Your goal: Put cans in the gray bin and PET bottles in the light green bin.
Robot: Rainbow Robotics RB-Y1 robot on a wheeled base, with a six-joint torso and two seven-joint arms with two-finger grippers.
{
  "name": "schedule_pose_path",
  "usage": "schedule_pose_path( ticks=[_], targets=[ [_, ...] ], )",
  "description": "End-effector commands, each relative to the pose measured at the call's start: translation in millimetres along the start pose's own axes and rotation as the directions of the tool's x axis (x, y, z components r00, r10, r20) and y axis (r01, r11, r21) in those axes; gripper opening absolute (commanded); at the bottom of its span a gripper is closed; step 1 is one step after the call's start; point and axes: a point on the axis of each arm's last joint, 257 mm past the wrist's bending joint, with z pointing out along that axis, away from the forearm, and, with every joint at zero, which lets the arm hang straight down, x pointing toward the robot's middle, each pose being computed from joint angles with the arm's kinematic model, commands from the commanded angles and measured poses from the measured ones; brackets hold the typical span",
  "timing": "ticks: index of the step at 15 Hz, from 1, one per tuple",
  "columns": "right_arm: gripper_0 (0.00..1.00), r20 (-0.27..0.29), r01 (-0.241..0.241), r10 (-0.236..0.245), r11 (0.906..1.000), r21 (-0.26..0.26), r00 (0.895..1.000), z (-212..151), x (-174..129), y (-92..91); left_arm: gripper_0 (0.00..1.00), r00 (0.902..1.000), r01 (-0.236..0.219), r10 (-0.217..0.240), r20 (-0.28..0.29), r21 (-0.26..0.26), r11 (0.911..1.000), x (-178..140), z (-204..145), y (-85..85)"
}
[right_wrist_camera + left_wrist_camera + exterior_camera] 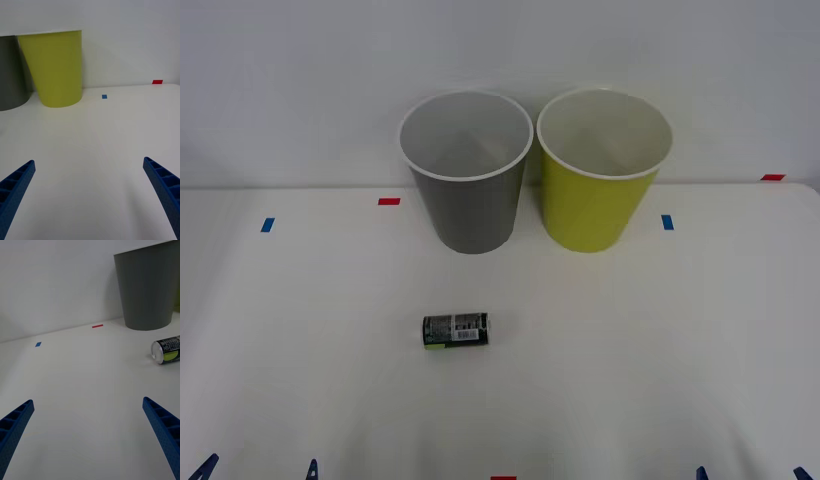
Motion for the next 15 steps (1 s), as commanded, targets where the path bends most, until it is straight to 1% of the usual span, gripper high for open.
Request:
schedule_pose_path(
  ticks=[1,15],
  targets=[
    [1.0,0.0,0.0,0.0,1.0,0.0,1.0,0.0,0.0,0.0,1.0,1.0,0.0,0.0,0.0,0.0,1.0,0.0,0.0,0.0],
    [1.0,0.0,0.0,0.0,1.0,0.0,1.0,0.0,0.0,0.0,1.0,1.0,0.0,0.0,0.0,0.0,1.0,0.0,0.0,0.0]
  ],
)
